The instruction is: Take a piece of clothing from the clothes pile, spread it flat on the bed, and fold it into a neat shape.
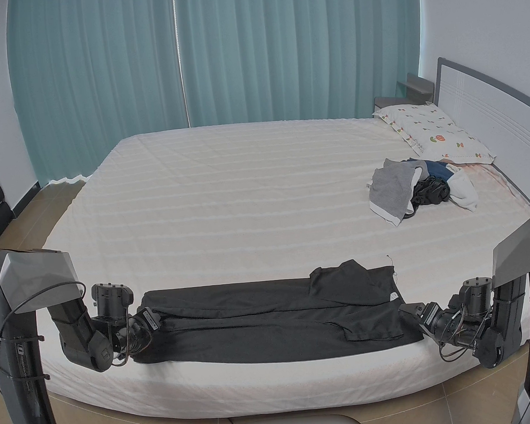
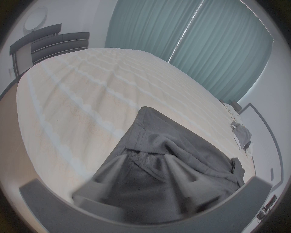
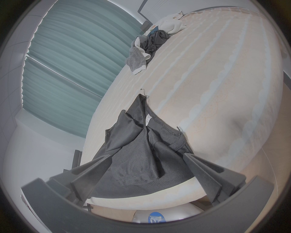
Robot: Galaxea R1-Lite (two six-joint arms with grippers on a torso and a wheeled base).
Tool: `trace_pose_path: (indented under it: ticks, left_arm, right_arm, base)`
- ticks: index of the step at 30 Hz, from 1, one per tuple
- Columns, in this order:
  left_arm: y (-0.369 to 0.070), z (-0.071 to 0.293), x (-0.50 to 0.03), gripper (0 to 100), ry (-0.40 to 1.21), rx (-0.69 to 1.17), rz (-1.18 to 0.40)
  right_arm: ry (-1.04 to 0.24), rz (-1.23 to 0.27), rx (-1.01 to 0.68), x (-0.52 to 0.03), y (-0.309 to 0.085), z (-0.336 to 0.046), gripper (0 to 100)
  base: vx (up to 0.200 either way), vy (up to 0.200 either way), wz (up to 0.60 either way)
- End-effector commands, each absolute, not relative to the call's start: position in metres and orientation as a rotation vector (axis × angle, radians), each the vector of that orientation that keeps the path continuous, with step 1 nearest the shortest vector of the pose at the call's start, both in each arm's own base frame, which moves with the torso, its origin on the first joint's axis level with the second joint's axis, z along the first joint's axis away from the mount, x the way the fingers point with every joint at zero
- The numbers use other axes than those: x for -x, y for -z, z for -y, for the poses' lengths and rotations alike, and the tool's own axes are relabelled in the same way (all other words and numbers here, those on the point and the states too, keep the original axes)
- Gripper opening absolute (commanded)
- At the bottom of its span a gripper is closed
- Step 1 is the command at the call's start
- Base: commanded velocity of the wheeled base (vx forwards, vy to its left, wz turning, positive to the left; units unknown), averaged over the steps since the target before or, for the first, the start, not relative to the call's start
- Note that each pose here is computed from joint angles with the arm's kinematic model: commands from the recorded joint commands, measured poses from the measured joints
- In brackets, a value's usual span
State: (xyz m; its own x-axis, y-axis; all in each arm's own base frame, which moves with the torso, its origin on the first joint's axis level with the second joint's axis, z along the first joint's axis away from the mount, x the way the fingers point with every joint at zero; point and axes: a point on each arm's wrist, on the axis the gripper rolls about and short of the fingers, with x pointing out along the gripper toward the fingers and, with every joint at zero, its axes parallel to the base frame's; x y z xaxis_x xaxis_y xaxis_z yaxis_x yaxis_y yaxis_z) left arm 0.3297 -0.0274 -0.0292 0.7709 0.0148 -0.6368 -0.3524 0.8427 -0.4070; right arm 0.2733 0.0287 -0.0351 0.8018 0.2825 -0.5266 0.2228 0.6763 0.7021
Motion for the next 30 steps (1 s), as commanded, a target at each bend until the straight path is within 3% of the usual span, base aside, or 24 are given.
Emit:
trace_pose_path:
  ticks: [1, 24, 25, 30]
  left_arm:
    - [0.037, 0.028, -0.335, 0, -0.229, 0.564, -0.665]
    - [0.043, 0.024, -0.349, 0, -0.333, 0.632, -0.601]
    - [0.043, 0.024, -0.349, 100, -0.333, 0.632, -0.601]
    - [0.039, 0.023, -0.351, 100, -0.336, 0.636, -0.584]
  right_arm:
    - [-0.041, -0.655, -0.843, -0.274, 0.035, -0.029, 100]
    - [-0.040, -0.654, -0.846, -0.274, 0.035, -0.029, 100]
    - [-0.040, -0.654, -0.846, -0.274, 0.035, -0.029, 100]
    - [-0.043, -0.652, -0.847, -0.273, 0.034, -0.030, 100]
  base:
    - [0.000, 0.000, 0.00]
    - [0.000, 0.000, 0.00]
    - [0.000, 0.000, 0.00]
    - [0.000, 0.000, 0.00]
